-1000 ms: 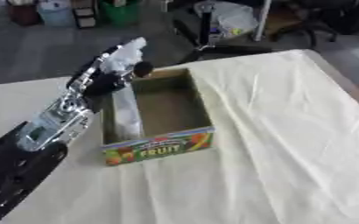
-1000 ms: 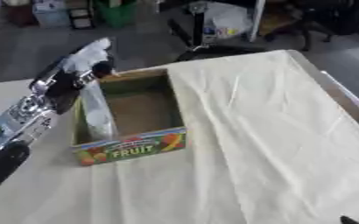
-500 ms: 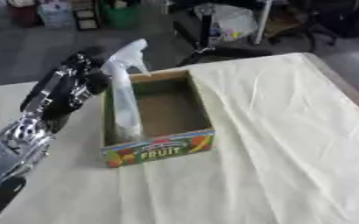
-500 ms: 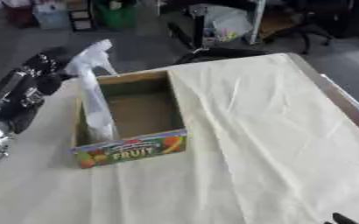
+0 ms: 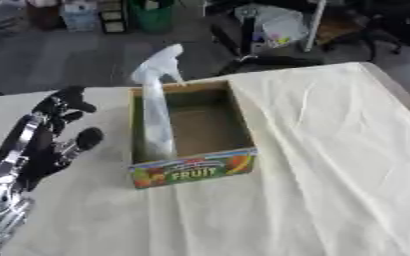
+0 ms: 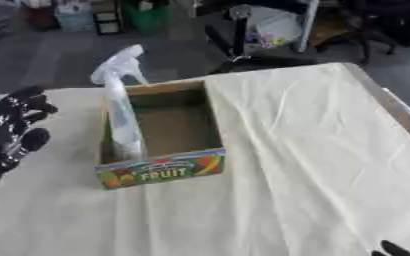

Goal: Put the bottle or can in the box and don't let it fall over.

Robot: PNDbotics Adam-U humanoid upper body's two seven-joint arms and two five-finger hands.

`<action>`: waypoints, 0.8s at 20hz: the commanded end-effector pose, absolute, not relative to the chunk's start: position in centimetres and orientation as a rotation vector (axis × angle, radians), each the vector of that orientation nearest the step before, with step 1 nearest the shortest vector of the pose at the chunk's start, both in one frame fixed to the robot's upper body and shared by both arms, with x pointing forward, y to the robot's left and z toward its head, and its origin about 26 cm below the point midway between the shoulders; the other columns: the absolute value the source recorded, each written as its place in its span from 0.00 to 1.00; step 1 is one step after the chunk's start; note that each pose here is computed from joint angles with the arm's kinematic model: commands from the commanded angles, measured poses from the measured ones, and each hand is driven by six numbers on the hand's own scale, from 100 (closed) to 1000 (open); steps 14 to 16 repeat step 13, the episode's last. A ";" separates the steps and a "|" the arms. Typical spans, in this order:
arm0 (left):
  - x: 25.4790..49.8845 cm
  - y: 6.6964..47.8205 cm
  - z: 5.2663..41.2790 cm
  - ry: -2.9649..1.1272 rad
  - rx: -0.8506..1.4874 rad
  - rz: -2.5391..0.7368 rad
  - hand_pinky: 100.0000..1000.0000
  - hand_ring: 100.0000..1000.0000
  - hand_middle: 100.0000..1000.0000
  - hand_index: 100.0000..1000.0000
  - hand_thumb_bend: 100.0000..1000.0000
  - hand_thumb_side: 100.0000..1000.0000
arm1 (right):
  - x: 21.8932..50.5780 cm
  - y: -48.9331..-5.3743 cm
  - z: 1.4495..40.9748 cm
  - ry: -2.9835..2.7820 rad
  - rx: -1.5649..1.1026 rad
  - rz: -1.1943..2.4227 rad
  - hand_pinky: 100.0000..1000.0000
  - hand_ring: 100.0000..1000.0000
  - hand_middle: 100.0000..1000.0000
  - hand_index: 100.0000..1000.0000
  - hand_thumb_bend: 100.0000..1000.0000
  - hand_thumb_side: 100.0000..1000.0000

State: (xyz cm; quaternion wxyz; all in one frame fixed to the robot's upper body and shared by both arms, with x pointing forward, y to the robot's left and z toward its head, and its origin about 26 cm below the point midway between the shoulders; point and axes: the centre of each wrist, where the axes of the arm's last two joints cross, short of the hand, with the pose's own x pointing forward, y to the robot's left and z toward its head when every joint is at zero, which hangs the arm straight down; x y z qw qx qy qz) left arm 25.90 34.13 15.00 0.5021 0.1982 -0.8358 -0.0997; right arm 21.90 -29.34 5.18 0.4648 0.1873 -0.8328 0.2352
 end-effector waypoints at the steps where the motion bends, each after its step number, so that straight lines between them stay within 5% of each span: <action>1: 25.2 34.5 14.6 -2.086 0.567 -0.175 0.91 0.96 0.58 0.87 0.85 0.55 | 21.8 -29.7 5.6 -2.050 0.437 0.591 0.75 1.00 1.00 1.00 0.00 0.41; 16: 24.0 33.1 10.9 -1.982 0.663 0.056 0.91 0.96 0.58 0.87 0.80 0.54 | 20.7 -30.4 4.7 -2.011 0.421 0.562 0.75 1.00 1.00 1.00 0.00 0.41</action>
